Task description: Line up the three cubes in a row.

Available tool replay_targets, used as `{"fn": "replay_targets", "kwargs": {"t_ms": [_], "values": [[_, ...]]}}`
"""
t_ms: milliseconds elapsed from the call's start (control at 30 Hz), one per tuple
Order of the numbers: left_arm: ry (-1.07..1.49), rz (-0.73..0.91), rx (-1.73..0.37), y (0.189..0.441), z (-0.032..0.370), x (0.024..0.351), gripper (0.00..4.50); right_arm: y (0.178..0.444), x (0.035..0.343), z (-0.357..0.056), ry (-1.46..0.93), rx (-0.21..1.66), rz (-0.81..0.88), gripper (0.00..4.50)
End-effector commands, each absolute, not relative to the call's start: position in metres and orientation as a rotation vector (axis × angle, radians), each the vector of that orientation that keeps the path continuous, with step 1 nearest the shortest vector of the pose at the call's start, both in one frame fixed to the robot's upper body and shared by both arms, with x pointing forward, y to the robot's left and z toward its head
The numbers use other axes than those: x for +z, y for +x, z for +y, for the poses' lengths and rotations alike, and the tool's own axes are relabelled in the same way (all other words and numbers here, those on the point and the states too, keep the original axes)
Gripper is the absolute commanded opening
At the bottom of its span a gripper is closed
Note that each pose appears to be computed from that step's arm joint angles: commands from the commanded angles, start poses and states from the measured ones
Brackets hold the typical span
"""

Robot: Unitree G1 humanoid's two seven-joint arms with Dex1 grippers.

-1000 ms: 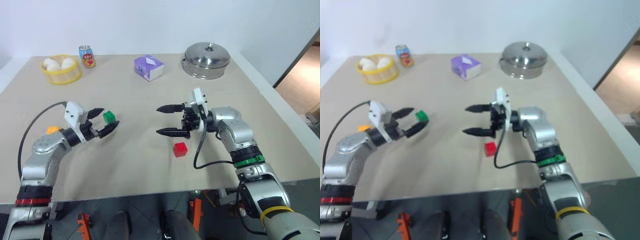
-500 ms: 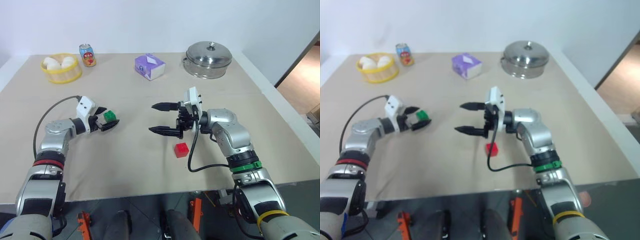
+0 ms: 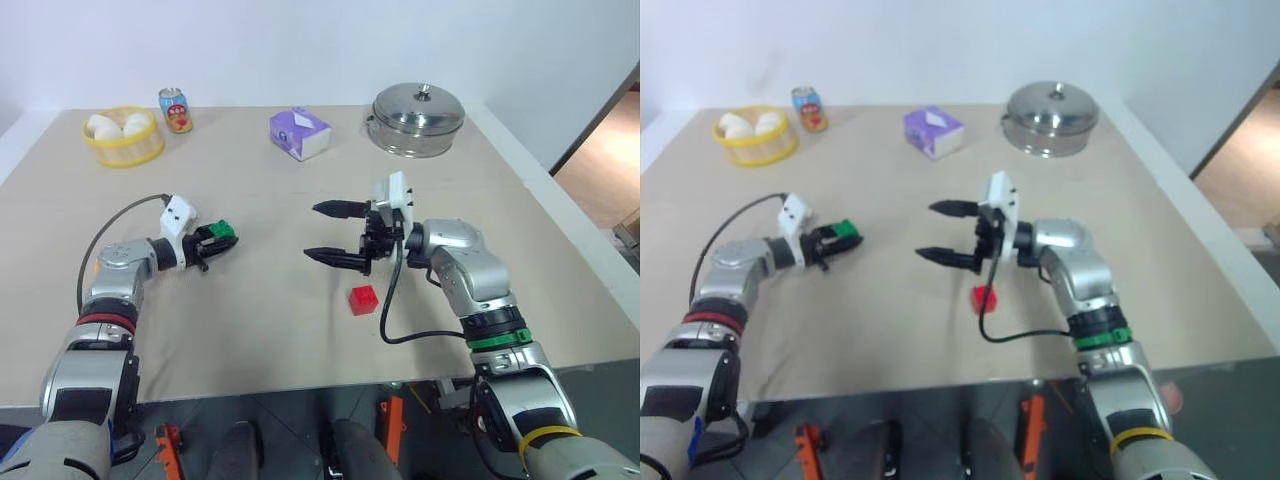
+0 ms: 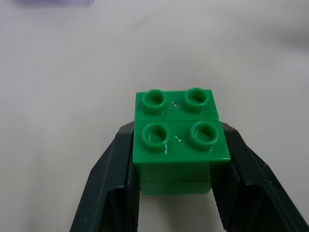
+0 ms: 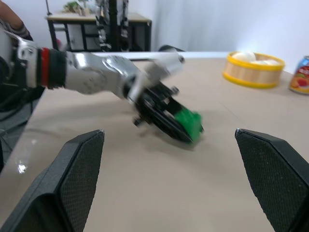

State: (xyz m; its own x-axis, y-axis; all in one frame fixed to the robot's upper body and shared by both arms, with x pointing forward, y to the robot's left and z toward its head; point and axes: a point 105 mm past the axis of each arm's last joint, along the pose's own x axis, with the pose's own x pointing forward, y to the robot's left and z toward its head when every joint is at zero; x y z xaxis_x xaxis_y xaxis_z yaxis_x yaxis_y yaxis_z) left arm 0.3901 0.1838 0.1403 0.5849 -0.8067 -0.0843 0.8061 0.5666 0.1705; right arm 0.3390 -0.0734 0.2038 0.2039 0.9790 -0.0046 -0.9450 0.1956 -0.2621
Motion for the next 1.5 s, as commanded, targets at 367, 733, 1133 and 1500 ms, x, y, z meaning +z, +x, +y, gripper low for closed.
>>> {"fn": "replay_targets", "kwargs": {"t_ms": [367,733,1133,1500], "values": [[0.282,0.016,-1.353,0.295,0.095,0.127,1.36,0.301,0.186,-0.122,-0.317,1.476,-0.018,4.50],[0.335,0.063,-1.338,0.305,0.066,0.110,1.36,0.298,0.191,-0.121,-0.333,1.469,-0.031,4.50],[0.397,0.102,-1.430,0.314,0.060,0.105,1.36,0.295,0.189,-0.122,-0.349,1.463,-0.021,4.50],[0.413,0.139,-1.489,0.312,0.063,0.100,1.36,0.293,0.188,-0.125,-0.350,1.442,-0.019,4.50]]}}
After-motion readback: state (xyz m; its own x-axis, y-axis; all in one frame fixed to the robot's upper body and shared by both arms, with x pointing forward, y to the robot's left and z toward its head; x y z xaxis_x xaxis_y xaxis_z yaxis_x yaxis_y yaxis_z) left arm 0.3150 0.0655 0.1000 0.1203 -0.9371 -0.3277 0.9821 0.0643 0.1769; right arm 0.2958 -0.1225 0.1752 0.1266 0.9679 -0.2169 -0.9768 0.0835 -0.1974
